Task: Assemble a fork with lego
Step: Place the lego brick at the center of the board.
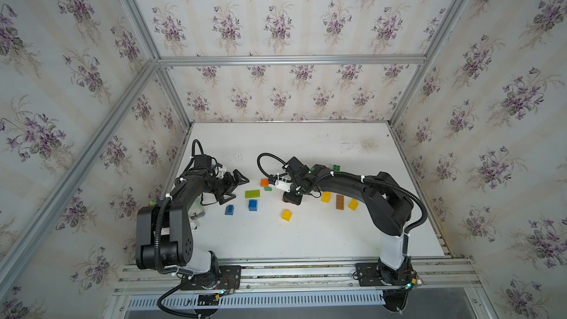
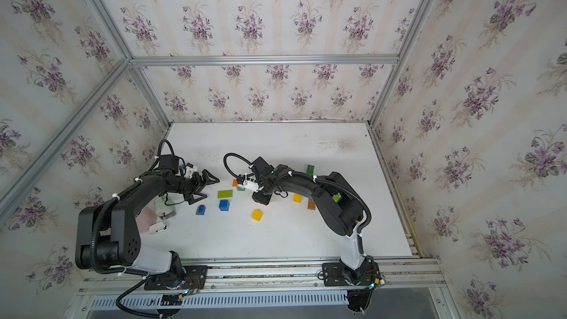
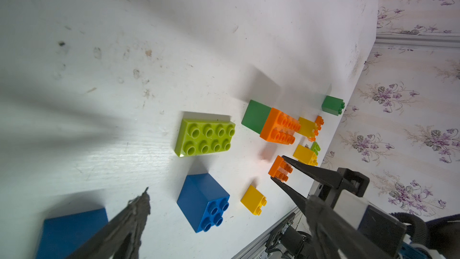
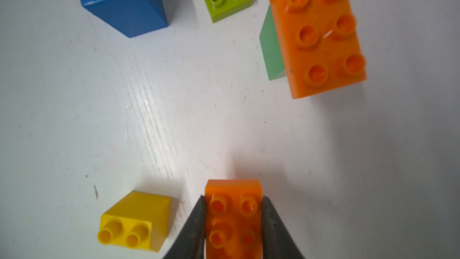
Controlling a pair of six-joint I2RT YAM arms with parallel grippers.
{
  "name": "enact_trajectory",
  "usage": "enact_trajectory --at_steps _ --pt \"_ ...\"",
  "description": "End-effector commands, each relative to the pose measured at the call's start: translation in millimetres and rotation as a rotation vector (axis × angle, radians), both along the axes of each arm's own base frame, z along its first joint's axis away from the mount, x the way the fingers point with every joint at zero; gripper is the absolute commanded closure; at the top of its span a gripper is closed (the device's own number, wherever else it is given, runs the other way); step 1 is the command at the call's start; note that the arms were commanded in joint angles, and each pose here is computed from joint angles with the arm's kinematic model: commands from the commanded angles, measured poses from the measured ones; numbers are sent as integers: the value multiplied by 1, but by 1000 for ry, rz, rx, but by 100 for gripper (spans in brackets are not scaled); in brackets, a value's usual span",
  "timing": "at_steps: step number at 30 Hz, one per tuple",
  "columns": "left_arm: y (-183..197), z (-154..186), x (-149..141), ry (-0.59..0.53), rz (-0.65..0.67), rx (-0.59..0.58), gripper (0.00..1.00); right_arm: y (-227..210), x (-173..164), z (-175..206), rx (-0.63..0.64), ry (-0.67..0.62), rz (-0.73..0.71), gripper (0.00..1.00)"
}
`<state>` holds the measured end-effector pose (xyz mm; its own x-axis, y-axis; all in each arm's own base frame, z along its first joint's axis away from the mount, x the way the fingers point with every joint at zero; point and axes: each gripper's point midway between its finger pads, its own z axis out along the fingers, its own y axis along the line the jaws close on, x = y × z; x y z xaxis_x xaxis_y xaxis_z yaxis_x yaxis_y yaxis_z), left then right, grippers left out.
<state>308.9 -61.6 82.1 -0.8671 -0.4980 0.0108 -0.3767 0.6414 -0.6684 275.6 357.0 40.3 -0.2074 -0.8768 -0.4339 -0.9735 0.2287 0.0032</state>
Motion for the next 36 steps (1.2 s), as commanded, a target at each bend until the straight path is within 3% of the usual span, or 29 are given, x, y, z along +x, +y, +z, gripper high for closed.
enact_trajectory --at_steps 1,12,18,36 --pt "1 1 4 -2 11 4 0 1 -3 -9 -9 22 115 66" --pt "4 -5 6 13 16 19 0 -9 -1 -23 -123 85 50 52" --pt "4 -3 9 3 13 19 0 -15 -1 -30 -229 91 -26 50" --pt "5 -6 10 -1 6 26 0 4 0 -19 -204 80 -76 48"
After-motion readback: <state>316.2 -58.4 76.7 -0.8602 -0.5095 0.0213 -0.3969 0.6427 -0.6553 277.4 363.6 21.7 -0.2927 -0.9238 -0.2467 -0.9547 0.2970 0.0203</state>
